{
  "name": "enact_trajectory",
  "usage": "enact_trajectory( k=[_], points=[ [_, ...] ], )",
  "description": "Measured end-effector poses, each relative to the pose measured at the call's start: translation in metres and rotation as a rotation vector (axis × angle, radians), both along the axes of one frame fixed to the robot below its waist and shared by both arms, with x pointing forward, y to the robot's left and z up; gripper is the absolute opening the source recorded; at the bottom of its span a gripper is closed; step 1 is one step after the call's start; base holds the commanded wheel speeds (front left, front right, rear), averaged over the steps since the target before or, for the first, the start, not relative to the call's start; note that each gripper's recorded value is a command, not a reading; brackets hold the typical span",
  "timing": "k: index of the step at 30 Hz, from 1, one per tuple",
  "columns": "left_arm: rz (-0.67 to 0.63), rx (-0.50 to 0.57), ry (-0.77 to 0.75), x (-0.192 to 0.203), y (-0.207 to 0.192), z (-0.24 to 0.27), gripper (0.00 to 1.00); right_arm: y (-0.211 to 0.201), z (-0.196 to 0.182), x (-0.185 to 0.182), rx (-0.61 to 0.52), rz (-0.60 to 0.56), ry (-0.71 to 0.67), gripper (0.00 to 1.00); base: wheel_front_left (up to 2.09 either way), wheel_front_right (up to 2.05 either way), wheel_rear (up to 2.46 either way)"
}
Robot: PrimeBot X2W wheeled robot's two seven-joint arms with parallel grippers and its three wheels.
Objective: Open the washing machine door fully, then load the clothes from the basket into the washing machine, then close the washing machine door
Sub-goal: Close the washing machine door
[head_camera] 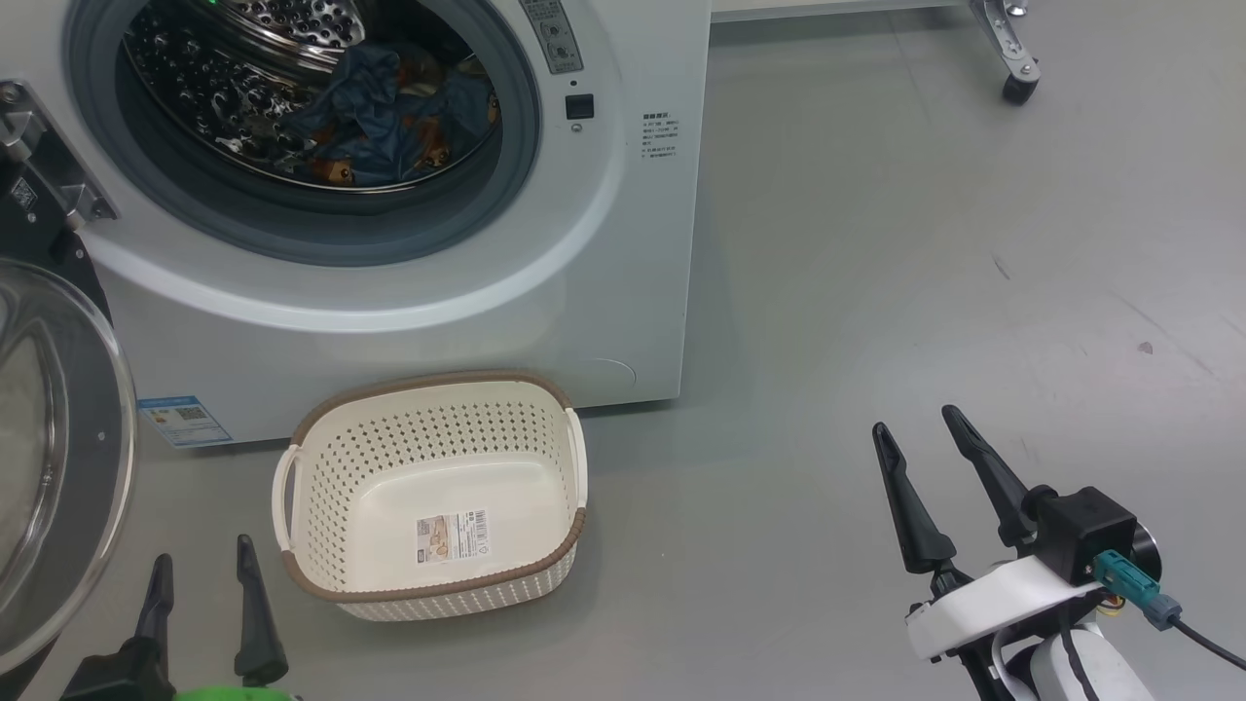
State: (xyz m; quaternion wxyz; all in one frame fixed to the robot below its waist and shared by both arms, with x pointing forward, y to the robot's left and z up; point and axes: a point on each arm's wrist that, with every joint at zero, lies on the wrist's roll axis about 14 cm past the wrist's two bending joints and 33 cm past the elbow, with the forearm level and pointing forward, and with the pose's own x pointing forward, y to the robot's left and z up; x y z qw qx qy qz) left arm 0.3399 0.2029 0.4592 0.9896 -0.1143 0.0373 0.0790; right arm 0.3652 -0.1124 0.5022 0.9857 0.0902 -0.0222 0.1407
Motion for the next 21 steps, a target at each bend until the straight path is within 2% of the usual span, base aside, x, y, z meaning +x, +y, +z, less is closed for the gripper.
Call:
enact_trajectory(
  k=[10,21],
  points=[
    [-0.004,-0.001,-0.001,-0.003,-0.002,0.0,1.0,-0.002,0.001,0.003,-0.001,-0.004,-0.005,1.0,0.0,0.0,0.0],
    [0.074,0.003,-0.013,-0.021,0.02,0.005,1.0,0.021,0.006,0.01,0.001,0.067,-0.021,1.0,0.0,0.0,0.0]
  ],
)
